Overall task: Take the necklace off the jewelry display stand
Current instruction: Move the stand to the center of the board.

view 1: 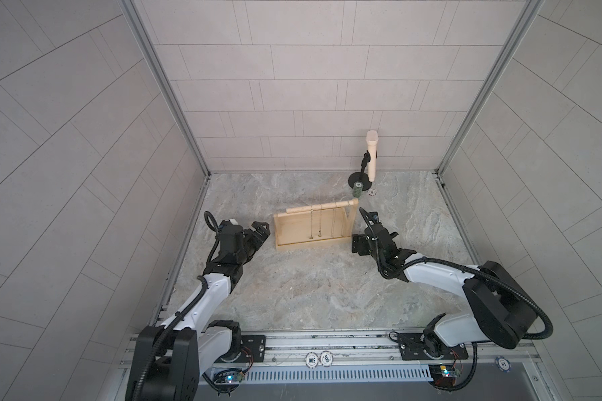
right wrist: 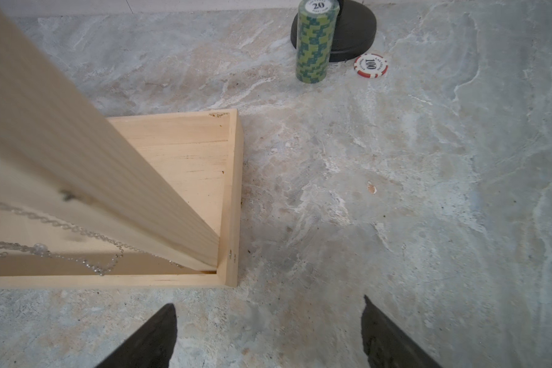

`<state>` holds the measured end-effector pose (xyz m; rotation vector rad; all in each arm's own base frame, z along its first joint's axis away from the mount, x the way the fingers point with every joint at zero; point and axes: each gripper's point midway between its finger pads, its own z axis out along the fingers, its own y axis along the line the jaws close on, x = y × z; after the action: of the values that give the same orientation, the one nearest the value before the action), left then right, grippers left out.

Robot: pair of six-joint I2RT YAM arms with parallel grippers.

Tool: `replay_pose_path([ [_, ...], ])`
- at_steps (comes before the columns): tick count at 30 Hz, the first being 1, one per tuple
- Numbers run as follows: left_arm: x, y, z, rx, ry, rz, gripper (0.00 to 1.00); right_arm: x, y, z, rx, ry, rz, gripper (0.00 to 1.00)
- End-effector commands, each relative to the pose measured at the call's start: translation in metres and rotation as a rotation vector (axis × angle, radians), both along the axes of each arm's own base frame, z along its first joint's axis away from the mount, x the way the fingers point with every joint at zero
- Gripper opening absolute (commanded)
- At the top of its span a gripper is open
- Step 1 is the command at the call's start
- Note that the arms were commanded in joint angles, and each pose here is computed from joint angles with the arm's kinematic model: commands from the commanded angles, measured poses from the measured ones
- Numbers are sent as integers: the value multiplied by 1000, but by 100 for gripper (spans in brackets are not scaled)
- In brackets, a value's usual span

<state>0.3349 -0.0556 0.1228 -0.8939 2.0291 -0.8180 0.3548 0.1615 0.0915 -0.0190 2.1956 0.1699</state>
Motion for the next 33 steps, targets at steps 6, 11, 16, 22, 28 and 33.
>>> replay_pose_path([
  [6, 21, 0, -9, -159, -37, 33, 100, 7, 20, -5, 72, -24, 16, 90],
  [11, 42, -7, -20, -251, -45, 28, 100, 6, 20, -6, 75, -19, 10, 91],
  [16, 71, -31, -24, -393, -65, -65, 100, -5, 13, -15, 67, 7, 7, 92],
  [22, 90, -45, -35, -529, -94, -80, 100, -11, 5, -15, 39, 20, -5, 96],
  [28, 93, -65, -42, -507, -63, -121, 100, -15, 0, -17, 29, 33, -15, 99],
  [33, 98, -85, -34, -442, -41, -162, 100, -18, -10, -21, 33, 53, -43, 100],
])
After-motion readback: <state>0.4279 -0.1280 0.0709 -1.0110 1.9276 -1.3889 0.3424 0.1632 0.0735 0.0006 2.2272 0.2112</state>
